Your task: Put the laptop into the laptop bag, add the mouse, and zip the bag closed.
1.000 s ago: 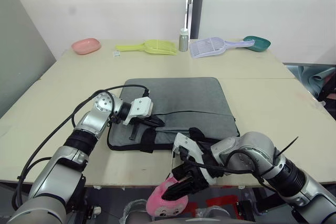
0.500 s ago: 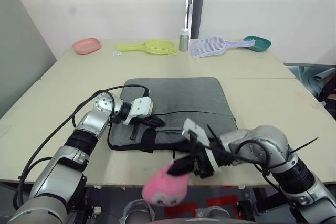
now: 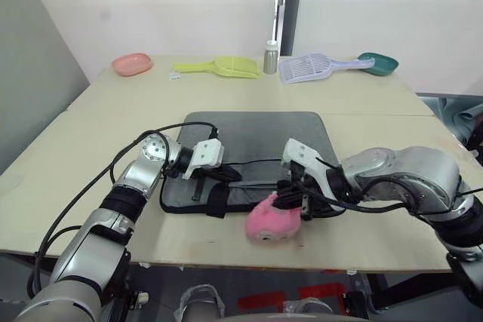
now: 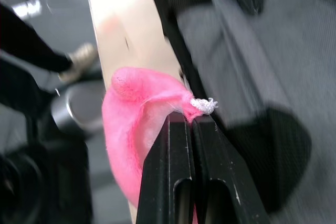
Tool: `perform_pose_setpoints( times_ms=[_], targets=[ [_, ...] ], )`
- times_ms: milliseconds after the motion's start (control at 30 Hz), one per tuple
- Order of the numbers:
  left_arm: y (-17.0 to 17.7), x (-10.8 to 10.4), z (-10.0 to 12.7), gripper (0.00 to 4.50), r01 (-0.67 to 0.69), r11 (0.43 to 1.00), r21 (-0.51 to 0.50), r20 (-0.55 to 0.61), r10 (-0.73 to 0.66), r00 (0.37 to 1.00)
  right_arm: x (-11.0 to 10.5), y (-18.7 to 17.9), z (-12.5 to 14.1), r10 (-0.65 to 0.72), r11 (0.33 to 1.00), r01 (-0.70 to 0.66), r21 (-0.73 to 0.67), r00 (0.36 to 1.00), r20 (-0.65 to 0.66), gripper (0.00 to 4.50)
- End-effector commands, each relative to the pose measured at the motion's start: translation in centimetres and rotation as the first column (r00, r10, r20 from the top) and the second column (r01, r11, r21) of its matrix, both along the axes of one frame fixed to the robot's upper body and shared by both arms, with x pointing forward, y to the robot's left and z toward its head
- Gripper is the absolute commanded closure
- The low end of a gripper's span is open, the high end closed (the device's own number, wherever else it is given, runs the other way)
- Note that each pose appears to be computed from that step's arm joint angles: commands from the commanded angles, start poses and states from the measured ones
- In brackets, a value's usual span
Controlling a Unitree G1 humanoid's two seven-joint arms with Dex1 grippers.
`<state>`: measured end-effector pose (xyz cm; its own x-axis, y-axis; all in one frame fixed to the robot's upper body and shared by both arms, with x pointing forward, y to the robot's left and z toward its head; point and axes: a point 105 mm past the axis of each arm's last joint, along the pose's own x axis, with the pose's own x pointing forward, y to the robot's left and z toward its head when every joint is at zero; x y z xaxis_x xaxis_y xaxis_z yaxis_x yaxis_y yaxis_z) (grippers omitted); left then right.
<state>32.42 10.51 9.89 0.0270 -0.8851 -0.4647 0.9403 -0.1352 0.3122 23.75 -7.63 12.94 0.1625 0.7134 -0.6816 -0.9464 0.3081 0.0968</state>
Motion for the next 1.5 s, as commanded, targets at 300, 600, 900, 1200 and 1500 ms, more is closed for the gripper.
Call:
perform_pose_setpoints(
  times_ms=[300,600,900,1200,1500],
  targets=[
    [1.8,-1.4,-5.1,4.50,0.026,0.978,0.209,-0.053,-0.015,0.999,-2.9,-1.3,0.2,0.019,0.999,-0.019,0.041,1.000,0.005,4.47],
    [2.2,-1.8,-6.5,4.50,0.054,0.965,0.257,-0.044,-0.044,0.998,-4.0,-3.8,1.8,-0.013,1.000,0.014,-0.025,0.999,0.039,4.47],
    [2.0,-1.6,-6.4,4.50,0.061,0.965,0.256,-0.042,-0.052,0.998,-5.3,-11.2,1.1,-0.135,0.939,0.145,-0.311,0.989,0.052,4.47],
    [1.8,-1.6,-6.5,4.50,0.059,0.967,0.246,-0.045,-0.050,0.998,-4.6,-18.5,0.6,-0.231,0.859,0.260,-0.441,0.966,0.118,4.47],
    [2.6,-1.9,-6.7,4.50,0.048,0.968,0.245,-0.052,-0.036,0.998,5.3,-23.6,1.2,-0.152,0.710,0.446,-0.545,0.853,0.499,4.47]
  ],
)
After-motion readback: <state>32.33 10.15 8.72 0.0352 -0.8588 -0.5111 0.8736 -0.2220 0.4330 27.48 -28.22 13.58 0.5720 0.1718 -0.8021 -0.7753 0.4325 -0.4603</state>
